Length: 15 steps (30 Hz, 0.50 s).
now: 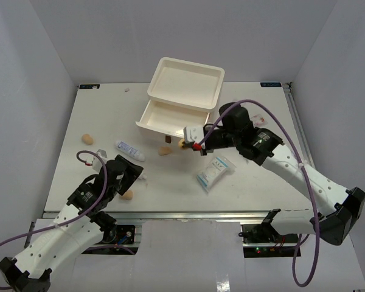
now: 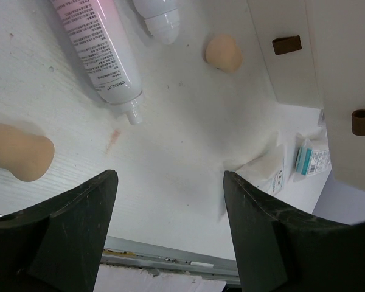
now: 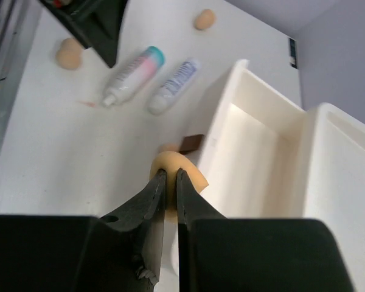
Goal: Organize the makeup
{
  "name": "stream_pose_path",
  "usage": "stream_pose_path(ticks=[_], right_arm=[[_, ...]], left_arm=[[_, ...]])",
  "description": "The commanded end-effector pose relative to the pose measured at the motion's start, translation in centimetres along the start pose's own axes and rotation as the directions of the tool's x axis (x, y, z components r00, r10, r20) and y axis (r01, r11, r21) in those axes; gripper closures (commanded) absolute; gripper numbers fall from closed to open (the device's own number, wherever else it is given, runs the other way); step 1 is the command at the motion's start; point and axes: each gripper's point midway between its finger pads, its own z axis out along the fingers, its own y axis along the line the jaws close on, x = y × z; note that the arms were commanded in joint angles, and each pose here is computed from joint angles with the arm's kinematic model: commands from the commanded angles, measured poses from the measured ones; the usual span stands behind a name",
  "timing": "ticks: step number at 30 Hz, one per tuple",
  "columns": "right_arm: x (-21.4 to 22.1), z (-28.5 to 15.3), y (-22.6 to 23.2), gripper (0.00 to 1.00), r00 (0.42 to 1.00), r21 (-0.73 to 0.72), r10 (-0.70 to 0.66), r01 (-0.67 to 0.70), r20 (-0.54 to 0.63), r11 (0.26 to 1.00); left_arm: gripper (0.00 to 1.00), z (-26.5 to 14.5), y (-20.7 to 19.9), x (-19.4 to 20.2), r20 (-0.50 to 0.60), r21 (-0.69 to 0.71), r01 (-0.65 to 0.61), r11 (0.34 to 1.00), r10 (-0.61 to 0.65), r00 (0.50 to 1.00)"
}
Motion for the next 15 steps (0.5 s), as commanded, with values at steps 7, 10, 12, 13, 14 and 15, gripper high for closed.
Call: stream_pose_path(ticks=[7, 10, 12, 13, 14, 15], right_arm=[[3.4, -1.8, -8.7, 0.85, 0.973, 0.243, 0.23, -0.227, 0.016, 0.943], [5.4, -0.9, -8.8, 0.79, 0.964, 0.259, 0.265, -0.253, -0.012, 0.932], [6.3, -0.6, -8.9, 0.71, 0.96, 0.259, 0.279, -0.264, -0.022, 0.929], [6.4, -0.5, -8.9, 0.67, 0.959, 0.258, 0.283, -0.267, -0.023, 0.929], [6.3, -0.5, -9.1, 0.6, 0.959, 0.261, 0.281, -0.266, -0.021, 0.928], [6.2, -0.5, -9.4, 0.54, 0.96, 0.266, 0.28, -0.265, -0.019, 0.927]], left_arm=[[0.2, 1.3, 0.2, 0.2, 0.001, -0.108, 0.034, 0.994, -0.034, 0.999], [0.2, 1.8, 0.6, 0.3, -0.003, -0.161, 0.013, 0.987, -0.014, 1.0], [0.2, 1.8, 0.9, 0.4, -0.01, -0.189, 0.012, 0.982, -0.014, 1.0], [0.2, 1.9, 0.9, 0.5, -0.014, -0.198, 0.015, 0.98, -0.018, 1.0], [0.19, 1.9, 0.8, 0.5, -0.018, -0.203, 0.018, 0.979, -0.022, 1.0], [0.19, 1.9, 0.8, 0.6, -0.02, -0.206, 0.02, 0.978, -0.025, 1.0]])
